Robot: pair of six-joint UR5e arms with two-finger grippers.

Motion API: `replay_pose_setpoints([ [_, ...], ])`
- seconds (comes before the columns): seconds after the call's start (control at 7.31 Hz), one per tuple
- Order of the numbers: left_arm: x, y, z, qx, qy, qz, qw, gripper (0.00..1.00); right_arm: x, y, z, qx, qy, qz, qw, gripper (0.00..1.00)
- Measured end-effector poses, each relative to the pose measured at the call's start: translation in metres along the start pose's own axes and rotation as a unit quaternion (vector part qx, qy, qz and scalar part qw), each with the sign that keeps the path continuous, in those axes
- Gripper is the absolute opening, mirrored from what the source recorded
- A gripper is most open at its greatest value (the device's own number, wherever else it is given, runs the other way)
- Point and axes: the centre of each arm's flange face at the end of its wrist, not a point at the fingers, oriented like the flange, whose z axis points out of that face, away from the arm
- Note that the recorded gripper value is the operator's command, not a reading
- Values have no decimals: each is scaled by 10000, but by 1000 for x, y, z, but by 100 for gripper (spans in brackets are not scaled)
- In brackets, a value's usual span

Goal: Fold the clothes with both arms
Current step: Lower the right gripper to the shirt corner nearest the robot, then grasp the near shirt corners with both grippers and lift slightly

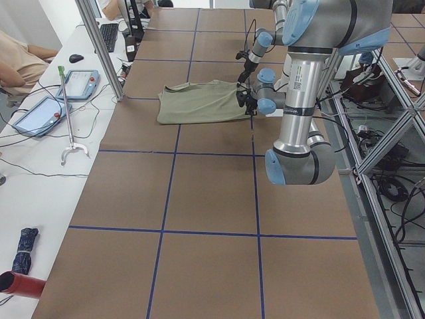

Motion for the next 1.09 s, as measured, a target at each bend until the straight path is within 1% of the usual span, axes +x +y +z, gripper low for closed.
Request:
replay_pose_setpoints([
  [0.27, 0, 0, 0, -2, 6, -7, 10000, 0, -9, 4, -1, 3, -65, 54, 10000, 49],
  [0.41, 0, 0, 0, -2, 7, -6, 10000, 0, -10, 5, 1, 12, -59, 53, 10000, 49],
  [0.55, 0, 0, -1, -3, 9, -6, 10000, 0, -9, 5, 3, 31, -38, 42, 10000, 44],
  [0.68, 0, 0, -1, -3, 10, -8, 10000, 0, -9, 5, 4, 45, -31, 40, 10000, 0],
  [1.09, 1, 0, -1, -6, 23, -6, 10000, 0, -13, 0, 2, 70, -69, 78, 9999, 0],
])
